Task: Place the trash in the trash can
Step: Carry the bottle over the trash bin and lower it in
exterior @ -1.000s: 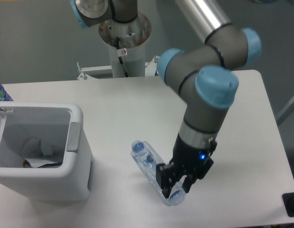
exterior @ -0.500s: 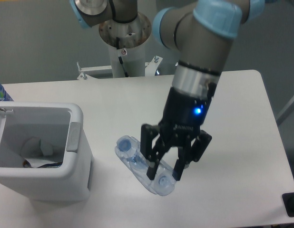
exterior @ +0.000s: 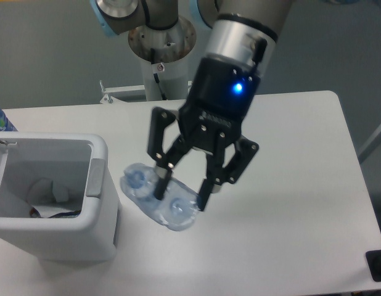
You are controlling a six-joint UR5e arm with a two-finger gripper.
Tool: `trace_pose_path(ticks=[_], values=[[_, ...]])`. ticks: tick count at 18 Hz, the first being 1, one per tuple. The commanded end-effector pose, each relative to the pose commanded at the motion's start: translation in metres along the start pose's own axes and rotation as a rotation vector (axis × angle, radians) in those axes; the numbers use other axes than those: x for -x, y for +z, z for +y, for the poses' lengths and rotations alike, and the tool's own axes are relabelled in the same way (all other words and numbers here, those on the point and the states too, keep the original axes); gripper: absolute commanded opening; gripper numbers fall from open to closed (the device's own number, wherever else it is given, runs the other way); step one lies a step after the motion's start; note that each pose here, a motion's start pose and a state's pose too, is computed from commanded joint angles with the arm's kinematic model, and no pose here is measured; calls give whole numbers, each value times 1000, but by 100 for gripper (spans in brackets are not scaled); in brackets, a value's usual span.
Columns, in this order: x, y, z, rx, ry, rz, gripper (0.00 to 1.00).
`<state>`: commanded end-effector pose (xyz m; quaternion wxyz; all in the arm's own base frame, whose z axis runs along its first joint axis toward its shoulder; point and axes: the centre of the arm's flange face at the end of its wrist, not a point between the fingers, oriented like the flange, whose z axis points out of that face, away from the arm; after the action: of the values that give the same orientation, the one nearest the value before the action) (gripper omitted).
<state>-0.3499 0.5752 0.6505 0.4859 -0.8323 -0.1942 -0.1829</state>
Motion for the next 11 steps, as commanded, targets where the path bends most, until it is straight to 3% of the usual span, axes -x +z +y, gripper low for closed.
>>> trace_pose_path(ticks=[4,11], values=[[-44,23,13,38,22,57,43],[-56,52,43,104,-6,82,44]])
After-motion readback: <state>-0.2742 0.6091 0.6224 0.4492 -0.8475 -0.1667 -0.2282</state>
